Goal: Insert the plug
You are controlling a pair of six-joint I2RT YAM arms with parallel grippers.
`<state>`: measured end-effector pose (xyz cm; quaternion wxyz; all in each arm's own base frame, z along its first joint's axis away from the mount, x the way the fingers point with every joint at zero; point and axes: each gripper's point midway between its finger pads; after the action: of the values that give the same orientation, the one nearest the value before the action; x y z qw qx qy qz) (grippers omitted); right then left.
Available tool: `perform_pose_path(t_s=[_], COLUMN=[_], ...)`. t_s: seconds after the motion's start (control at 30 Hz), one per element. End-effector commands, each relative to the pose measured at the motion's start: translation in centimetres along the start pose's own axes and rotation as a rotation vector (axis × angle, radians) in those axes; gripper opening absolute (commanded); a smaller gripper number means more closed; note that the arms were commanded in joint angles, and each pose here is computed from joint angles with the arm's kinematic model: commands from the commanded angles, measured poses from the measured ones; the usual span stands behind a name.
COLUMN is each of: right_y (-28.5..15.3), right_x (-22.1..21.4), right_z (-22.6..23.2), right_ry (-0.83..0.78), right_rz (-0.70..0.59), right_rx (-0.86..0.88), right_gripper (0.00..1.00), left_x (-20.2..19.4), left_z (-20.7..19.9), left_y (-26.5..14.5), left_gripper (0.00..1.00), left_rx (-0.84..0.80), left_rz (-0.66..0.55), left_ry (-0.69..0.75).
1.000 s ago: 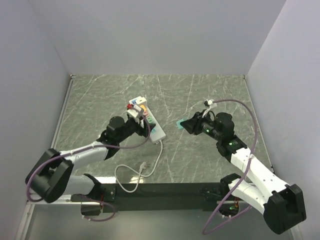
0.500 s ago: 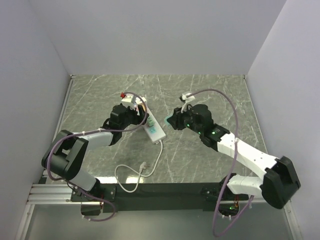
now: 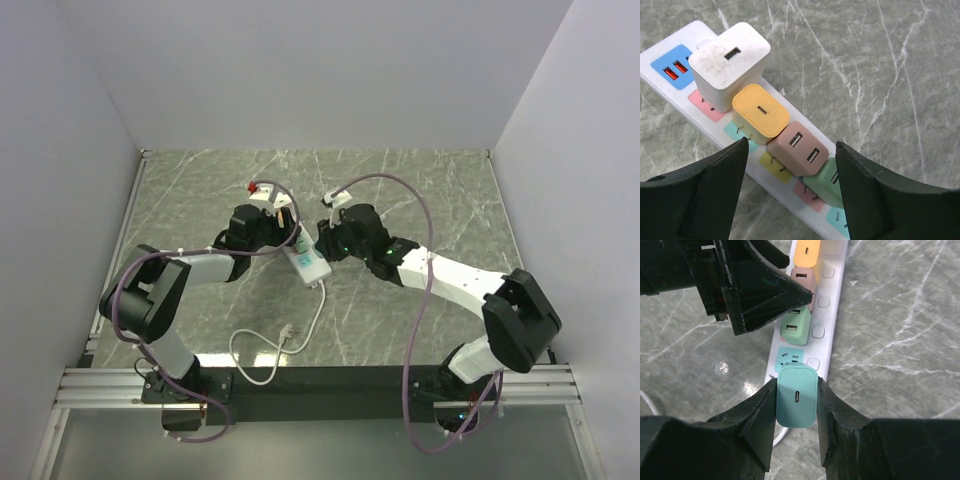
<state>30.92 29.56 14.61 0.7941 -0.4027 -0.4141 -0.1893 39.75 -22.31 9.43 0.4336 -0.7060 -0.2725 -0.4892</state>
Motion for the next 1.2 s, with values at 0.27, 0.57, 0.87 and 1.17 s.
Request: perform_pose_path(t_s=[0.27,0.57,0.87,1.17], right_y=[3.4,5.3,6.2,7.0], right_x=[1.8,0.0,-0.4,-1.1], right_z=[3.1,2.8,1.2,0.6], right_ry=[-0.096,-0.132,-0.155,-0.146], right_rz=[-0.03,0.025,0.019,0.027], right_rx=[0.061,0.019,-0.087,-0.113], right_gripper=[0.0,0.0,0.0,0.0], left_x=[0.6,0.5,0.3,0.3], left_z=[0.0,0.0,0.0,0.1], left_y=[1.2,1.0,0.9,1.0], left_gripper=[0.74,0.74,0.73,0.73], left_rx=[-0.019,-0.028,-0.03,-0.028], left_rz=[0.001,0.008,0.011,0.017], left_ry=[-0.009,-0.005,0.004,0.008])
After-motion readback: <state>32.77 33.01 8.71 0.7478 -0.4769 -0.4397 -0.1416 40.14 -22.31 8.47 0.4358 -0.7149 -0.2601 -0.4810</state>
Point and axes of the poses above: each gripper's point midway between its finger pads, its own y axis out along the fingers, its own z axis along the line the jaws close on, x = y × z, and after that the axes turned 12 degrees about y, right-handed
